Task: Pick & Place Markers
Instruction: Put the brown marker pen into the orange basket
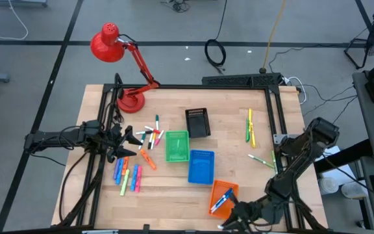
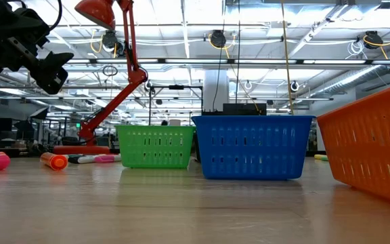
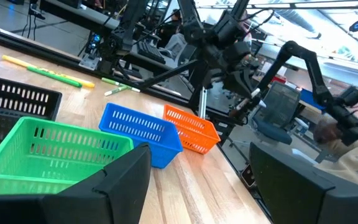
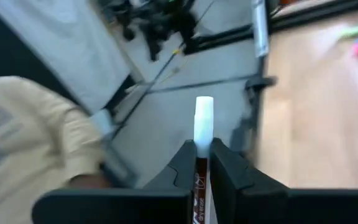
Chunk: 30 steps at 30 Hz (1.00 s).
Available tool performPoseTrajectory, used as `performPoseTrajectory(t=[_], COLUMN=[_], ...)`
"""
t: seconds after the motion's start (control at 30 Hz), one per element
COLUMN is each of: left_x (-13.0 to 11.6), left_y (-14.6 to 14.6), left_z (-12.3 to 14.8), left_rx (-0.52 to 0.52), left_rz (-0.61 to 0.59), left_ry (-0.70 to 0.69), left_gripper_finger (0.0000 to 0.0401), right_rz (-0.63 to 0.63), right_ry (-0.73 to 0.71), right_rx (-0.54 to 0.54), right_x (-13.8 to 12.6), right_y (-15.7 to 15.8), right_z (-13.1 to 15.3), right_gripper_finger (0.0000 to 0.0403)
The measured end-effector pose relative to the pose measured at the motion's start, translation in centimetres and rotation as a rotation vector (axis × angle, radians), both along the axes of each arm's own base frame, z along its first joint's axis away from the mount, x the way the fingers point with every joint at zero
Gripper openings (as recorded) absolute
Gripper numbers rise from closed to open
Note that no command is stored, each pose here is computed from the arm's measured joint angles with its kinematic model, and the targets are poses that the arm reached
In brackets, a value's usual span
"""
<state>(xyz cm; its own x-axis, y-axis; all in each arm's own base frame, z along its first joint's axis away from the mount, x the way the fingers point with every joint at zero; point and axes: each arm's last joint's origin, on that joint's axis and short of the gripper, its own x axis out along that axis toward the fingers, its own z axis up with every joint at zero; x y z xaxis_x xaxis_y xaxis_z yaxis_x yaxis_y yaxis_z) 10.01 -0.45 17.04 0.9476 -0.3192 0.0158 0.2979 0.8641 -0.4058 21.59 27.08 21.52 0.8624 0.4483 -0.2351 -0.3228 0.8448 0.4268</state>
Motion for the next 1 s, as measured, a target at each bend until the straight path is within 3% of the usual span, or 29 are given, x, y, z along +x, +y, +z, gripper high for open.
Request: performPoseTrajectory(t=[0.23,0.37,0.77,1.0], left_x=[0.0,0.0,0.0,0.0], left_y=[0.0,0.0,0.0,0.0], left_z=[0.0,0.0,0.0,0.0], left_rx=[0.0,0.0,0.0,0.0], left_rz=[0.0,0.0,0.0,0.0], left_ry=[0.0,0.0,0.0,0.0], left_gripper_finger=[0.0274,0.0274,0.0273,0.0274], right_rz=[-0.292,-0.42,-0.449,-0.455], right_ry=[0.011,0.015,0.122,0.13], right_rx=[-0.153,-0.178,-0.222,-0.213], right_x=[1.3,1.0,-0.7,-0.7], right_y=[-1.3,-1.9,-2.2,-2.2], right_z=[-2.1,-2.0,-2.9,-2.9], right_gripper_finger=[0.0015,0.0015,0.0021,0.008])
